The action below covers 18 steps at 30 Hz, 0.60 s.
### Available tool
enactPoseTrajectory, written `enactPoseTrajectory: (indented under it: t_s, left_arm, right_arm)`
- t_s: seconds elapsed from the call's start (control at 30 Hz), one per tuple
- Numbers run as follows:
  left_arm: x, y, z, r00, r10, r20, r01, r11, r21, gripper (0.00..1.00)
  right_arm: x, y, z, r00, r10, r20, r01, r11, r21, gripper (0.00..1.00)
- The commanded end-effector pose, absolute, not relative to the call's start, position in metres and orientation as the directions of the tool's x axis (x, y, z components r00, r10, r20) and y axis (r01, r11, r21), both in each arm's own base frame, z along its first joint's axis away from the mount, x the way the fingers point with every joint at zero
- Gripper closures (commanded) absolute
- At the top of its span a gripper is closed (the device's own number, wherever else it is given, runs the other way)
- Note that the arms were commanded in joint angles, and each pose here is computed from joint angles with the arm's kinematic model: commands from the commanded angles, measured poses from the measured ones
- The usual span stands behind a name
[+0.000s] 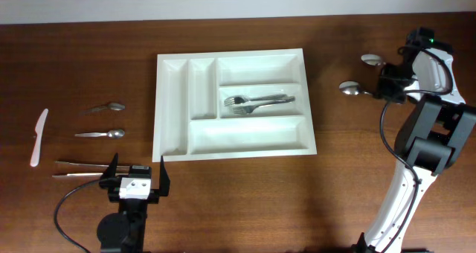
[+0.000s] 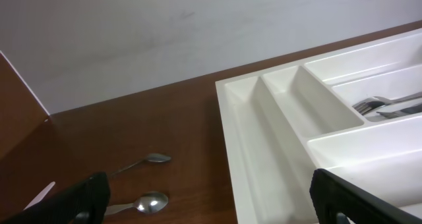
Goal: Pack container
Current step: 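Lower and close the right gripper on the spoon handle, then carry the spoon over the tray's upper right compartment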
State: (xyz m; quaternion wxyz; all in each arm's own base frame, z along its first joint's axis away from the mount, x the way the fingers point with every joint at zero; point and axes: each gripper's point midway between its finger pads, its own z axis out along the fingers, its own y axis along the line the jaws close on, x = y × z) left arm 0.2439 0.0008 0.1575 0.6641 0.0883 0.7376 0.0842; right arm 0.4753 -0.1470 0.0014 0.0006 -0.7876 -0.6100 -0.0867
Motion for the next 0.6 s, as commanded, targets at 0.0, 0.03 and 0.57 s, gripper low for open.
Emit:
enactPoseTrajectory:
  t_s: [0.0,0.03,0.57]
  left_arm:
    - [0.244,0.002,0.156,-0.102,0.253,-0.962,0.013,0.967,0.253,0.01]
    - [0.244,0.002,0.156,-0.102,0.253,-0.962,0.013,0.967,0.253,0.01]
    - [0.244,0.002,0.156,-0.102,0.253,-0.962,0.013,0.967,0.253,0.01]
  right_arm:
    - [0.485,-0.126,-0.022,0.0,0.984,0.179,0.99,-0.026,0.141,0.96]
    - [0.487,-0.124,-0.022,-0.023,0.984,0.178,0.988,-0.005,0.155,0.96]
    - [0.563,-0.053,0.051,-0.305,0.939,0.161,0.878,0.212,0.429,0.96]
